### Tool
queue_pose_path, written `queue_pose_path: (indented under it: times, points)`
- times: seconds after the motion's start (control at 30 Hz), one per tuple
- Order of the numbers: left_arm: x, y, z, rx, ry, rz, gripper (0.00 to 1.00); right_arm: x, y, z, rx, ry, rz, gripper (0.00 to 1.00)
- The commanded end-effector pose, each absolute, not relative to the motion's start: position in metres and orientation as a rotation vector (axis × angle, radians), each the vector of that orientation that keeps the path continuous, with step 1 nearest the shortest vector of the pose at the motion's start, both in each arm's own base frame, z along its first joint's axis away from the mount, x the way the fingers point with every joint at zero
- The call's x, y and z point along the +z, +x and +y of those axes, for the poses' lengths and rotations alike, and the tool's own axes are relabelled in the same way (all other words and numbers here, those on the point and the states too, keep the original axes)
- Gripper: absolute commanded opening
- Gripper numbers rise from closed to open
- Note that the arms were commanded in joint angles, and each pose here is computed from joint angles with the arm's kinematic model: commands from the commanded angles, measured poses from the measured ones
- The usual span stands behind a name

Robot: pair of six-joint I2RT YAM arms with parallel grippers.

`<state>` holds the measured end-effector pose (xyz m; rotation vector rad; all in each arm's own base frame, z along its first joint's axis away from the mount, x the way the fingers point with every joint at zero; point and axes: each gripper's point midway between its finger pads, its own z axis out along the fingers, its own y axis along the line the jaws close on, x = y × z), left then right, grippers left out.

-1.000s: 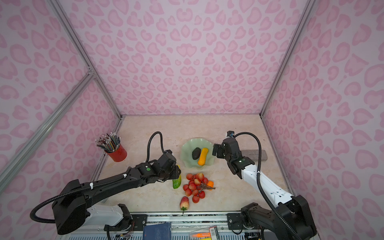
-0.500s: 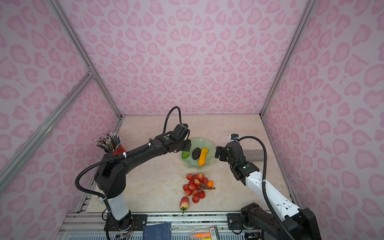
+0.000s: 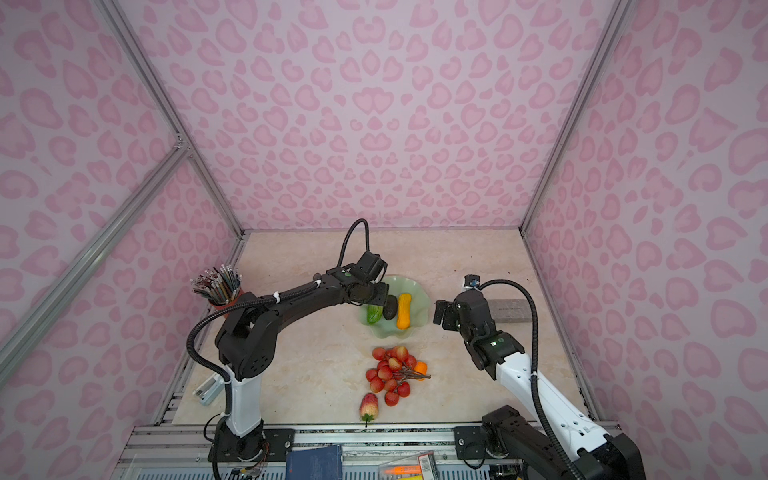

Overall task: Place and organize the fake fruits in the fruit bowl
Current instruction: 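Place the green-yellow mango in the bowl beside the avocado with the left gripper, then grasp the red-pink mango with the right gripper while the left arm withdraws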

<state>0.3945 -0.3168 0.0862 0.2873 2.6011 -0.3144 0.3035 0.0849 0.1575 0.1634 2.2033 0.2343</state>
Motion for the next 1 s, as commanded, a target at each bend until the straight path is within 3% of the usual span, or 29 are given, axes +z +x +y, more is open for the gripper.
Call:
queue_pose_path:
  times: [0.0, 0.23, 0.37, 0.63, 0.97]
  points:
    - [0.119, 0.405, -0.322, -0.367, 0.253, 2.511, 0.75, 0.158, 0.299, 0.09, 0.257, 0.108, 2.215, 0.97]
    - [0.222, 0.412, -0.304, -0.398, 0.177, 2.242, 0.8, 0.159, 0.286, 0.112, 0.35, 0.033, 2.254, 0.93]
    - [0.28, 0.403, -0.258, -0.325, 0.047, 2.032, 0.84, 0.168, 0.264, 0.153, 0.404, -0.144, 2.262, 0.91]
    - [0.269, 0.344, -0.125, -0.191, -0.356, 1.815, 0.93, 0.159, 0.178, 0.241, 0.536, -0.557, 2.345, 0.88]
    - [0.235, 0.298, -0.067, -0.164, -0.478, 1.787, 0.99, 0.096, 0.089, 0.289, 0.607, -0.844, 2.541, 0.83]
